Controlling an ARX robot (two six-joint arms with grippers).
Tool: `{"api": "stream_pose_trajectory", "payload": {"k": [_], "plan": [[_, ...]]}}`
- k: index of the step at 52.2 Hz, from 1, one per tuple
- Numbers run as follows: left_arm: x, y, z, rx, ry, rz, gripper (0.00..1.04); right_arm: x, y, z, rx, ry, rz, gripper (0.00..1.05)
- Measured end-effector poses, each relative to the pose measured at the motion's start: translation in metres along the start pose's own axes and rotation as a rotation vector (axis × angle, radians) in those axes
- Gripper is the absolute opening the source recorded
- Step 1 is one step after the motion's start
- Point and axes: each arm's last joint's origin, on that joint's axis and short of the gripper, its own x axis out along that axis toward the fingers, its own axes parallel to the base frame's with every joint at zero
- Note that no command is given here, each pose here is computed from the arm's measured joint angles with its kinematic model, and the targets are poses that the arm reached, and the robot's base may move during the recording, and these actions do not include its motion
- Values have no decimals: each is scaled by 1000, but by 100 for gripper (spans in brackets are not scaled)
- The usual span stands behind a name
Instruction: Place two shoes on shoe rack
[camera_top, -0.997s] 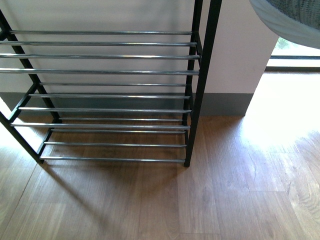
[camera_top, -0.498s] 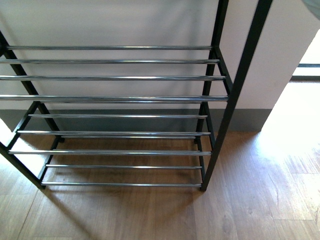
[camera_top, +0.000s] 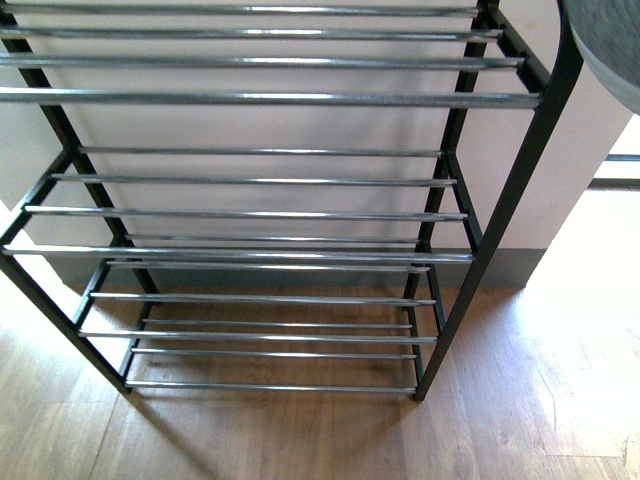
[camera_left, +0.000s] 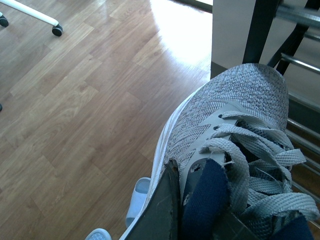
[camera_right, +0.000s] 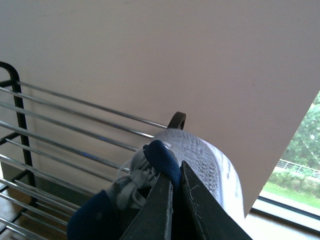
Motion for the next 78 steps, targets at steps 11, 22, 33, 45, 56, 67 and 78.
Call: {"api": "stream_pose_trajectory", "payload": {"k": [11,22,33,45,56,67,78], "plan": [[0,0,0,2,0,0,2,0,1,0,3,-6,33,1],[0,0,0,2,-9,12,2,0,1,0,4,-4,26,1],[0,0,0,2,-7,7,2,0,0,-1,3,2,3,1],[0,1,0,0,-8,14,2,0,1,-1,3,-3,31,1],[0,1,1,-3,-13,16,2,1,4,0,76,144,-15,1],[0,1,1,-2,-8,9,2,34,17,17,293,244,-39,1],[0,1,1,-2,-10,12,2,120,24,6,404,361,-106,1]]}}
